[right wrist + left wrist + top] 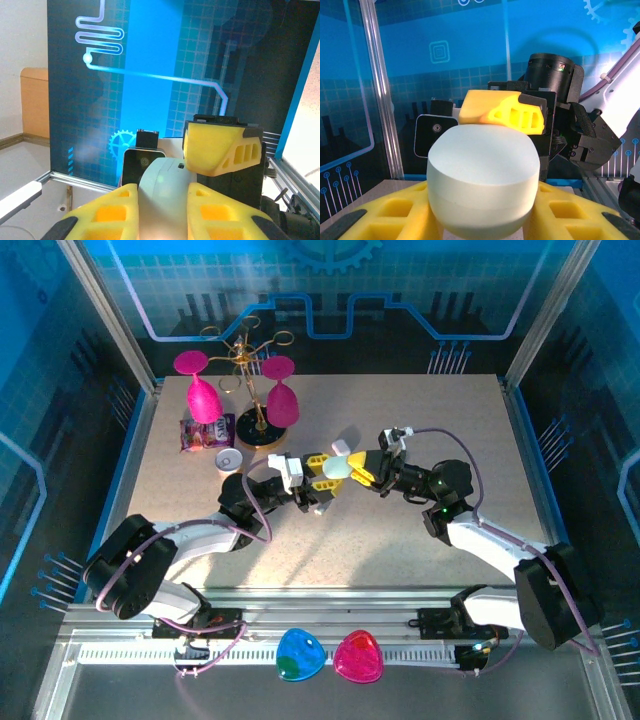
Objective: Insert the wireless bluetooth earbuds into the charging case
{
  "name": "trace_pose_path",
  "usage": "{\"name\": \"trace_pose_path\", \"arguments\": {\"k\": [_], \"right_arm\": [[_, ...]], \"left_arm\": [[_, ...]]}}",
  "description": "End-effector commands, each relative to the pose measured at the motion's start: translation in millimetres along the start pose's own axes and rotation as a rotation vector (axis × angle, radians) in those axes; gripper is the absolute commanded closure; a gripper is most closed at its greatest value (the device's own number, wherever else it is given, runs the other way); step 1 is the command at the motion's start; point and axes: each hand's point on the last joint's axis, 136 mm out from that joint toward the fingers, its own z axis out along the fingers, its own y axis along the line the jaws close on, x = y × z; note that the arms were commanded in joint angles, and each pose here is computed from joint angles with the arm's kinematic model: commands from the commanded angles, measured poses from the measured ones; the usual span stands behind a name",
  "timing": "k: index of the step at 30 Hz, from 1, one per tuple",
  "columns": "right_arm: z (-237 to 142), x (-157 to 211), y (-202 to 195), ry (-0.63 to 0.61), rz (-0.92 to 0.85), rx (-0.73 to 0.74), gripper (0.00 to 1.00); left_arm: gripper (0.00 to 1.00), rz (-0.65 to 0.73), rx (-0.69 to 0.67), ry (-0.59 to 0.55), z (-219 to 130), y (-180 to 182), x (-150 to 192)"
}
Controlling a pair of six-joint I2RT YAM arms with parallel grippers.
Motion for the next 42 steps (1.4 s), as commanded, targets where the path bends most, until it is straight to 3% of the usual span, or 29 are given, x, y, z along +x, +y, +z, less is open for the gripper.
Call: {"name": "trace_pose_path", "arguments": {"k": [1, 4, 10, 19, 21, 25, 29, 34, 38, 42], "right_arm": [[-0.1, -2.2, -1.3, -0.015, -0.015, -0.007, 0.82], [-0.5, -2.6, -3.6, -0.018, -0.012, -0.002, 0.82], [-1.0, -3.6, -8.3, -0.022, -0.010, 0.009, 0.82], [-0.2, -5.2, -10.2, -0.023, -0.004, 0.008, 0.81], [-0.5, -5.7, -9.7, -0.027, -0.009, 0.010, 0.73], [-4.8, -9.0, -6.7, -0.053, -0.087, 0.018, 0.37], [-12.3, -10.3, -11.0, -0.078, -0.201, 0.093, 0.20], [-25.6, -6.6, -28.3, -0.072, -0.416, 0.328, 0.12], [-28.1, 12.5, -35.9, 0.028, -0.823, 0.533, 0.11], [-27.6, 25.0, -36.6, 0.100, -1.042, 0.565, 0.10]], "left_arm": [[0.59, 0.042, 0.051, -0.053, 5.2, -8.9, -20.4], [0.49, 0.033, 0.052, -0.054, 5.3, -8.9, -21.1], [0.48, 0.027, 0.046, -0.056, 5.0, -8.2, -21.6], [0.68, 0.024, 0.045, -0.045, 5.1, -7.3, -16.2], [0.69, 0.022, 0.041, -0.043, 5.0, -6.3, -15.5], [0.73, 0.001, 0.026, -0.039, 3.3, -3.0, -14.0], [0.74, -0.044, 0.002, 0.014, -1.1, 0.7, -2.5], [0.74, -0.110, -0.039, 0.137, -10.2, 3.3, 17.0], [0.74, -0.178, 0.016, 0.197, -16.0, -5.9, 24.0], [0.74, -0.235, 0.113, 0.214, -15.5, -20.2, 23.9]]}}
